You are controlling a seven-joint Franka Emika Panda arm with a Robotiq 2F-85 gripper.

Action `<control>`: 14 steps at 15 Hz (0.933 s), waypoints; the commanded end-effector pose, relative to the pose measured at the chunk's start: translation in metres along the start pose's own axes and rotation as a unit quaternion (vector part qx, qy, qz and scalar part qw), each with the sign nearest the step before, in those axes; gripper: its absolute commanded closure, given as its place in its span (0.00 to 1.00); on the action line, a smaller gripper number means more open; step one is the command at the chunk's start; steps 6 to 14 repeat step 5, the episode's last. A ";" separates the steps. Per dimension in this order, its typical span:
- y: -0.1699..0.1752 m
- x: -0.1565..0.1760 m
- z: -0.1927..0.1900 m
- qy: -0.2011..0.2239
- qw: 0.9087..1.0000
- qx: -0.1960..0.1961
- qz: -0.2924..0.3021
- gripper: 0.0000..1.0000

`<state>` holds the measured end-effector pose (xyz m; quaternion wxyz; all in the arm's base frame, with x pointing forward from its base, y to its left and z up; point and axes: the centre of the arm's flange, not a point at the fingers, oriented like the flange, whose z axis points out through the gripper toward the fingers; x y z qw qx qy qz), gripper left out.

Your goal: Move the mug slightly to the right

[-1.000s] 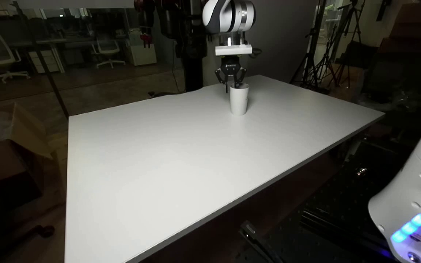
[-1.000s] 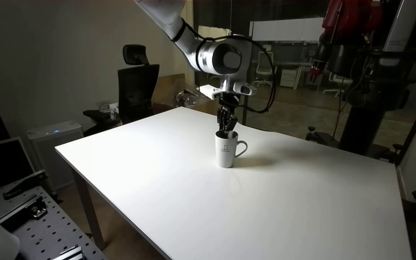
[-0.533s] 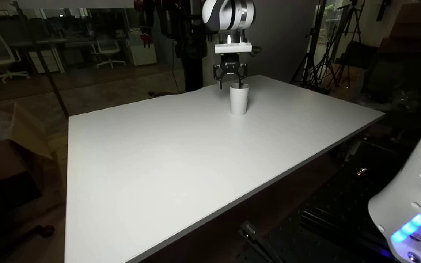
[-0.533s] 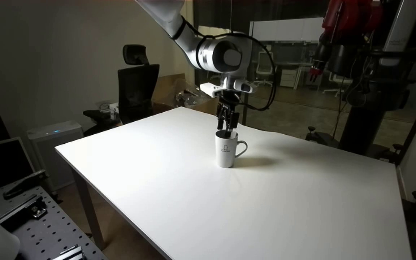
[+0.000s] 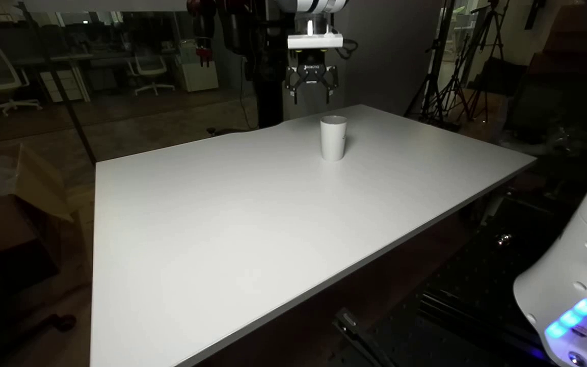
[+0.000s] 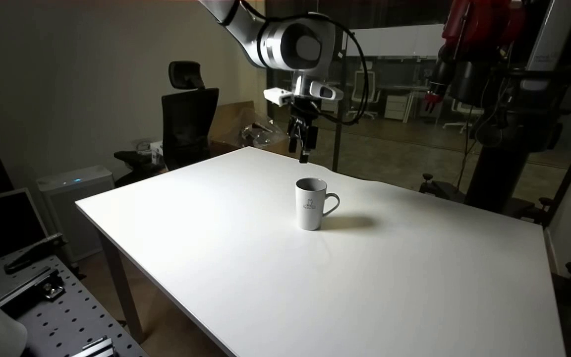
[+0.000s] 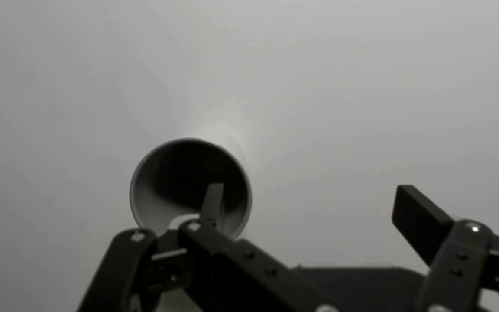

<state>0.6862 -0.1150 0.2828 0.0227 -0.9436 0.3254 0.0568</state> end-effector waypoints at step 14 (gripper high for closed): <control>0.001 -0.007 -0.004 -0.006 1.000 0.000 0.000 0.00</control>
